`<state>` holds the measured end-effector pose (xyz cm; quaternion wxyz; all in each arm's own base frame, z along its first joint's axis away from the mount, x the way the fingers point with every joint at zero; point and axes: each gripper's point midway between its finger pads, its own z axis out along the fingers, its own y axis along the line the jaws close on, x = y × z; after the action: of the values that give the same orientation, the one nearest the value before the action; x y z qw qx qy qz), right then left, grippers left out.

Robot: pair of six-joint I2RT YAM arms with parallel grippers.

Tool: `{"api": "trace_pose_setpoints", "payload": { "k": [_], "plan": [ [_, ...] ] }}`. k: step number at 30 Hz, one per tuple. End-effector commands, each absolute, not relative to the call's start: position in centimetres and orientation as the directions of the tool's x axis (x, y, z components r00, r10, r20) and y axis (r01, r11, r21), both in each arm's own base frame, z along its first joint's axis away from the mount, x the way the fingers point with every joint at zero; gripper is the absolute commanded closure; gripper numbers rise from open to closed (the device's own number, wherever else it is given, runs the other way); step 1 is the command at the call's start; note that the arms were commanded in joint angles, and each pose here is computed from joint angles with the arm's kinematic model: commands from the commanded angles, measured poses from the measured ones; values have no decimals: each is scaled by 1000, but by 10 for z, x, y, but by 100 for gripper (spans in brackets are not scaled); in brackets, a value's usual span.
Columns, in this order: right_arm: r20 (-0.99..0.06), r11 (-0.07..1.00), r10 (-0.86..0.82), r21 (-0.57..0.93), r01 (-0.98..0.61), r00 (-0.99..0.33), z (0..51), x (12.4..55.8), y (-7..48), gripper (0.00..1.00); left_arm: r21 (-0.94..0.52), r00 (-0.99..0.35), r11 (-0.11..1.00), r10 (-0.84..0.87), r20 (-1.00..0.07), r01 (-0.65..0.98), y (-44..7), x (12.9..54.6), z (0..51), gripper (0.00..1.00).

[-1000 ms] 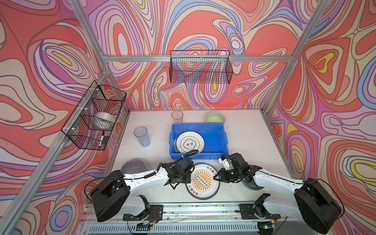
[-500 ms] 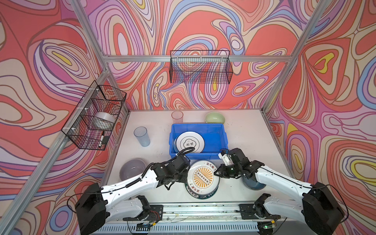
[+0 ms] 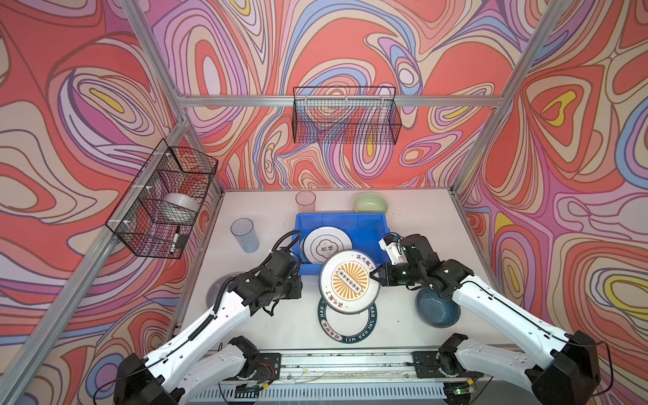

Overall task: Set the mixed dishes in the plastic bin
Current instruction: 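Lift the orange sunburst plate with the right gripper and carry it over the bin, then lower the orange sunburst plate into the bin onto the stacked plates with the right gripper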

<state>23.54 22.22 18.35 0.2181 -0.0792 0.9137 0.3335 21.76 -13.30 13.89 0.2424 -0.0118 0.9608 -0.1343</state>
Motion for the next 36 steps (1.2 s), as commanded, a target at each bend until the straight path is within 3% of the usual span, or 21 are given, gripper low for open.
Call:
{"api": "trace_pose_setpoints", "payload": {
  "k": [1,15,26,36],
  "plan": [
    [-515,777,12,544,-316,-857,202,258,223,100,-252,-884,965,-62,-463,64,-126,225,146,48],
    [-637,847,144,475,-238,-757,241,349,221,100,-288,-877,957,-114,-467,29,-120,290,154,45],
    [-626,839,167,496,-224,-762,222,393,228,100,-287,-896,957,-90,-434,43,-131,317,132,47],
    [-568,812,147,537,-229,-809,185,414,247,100,-270,-913,962,-79,-401,35,-132,325,114,56]
  ]
}}
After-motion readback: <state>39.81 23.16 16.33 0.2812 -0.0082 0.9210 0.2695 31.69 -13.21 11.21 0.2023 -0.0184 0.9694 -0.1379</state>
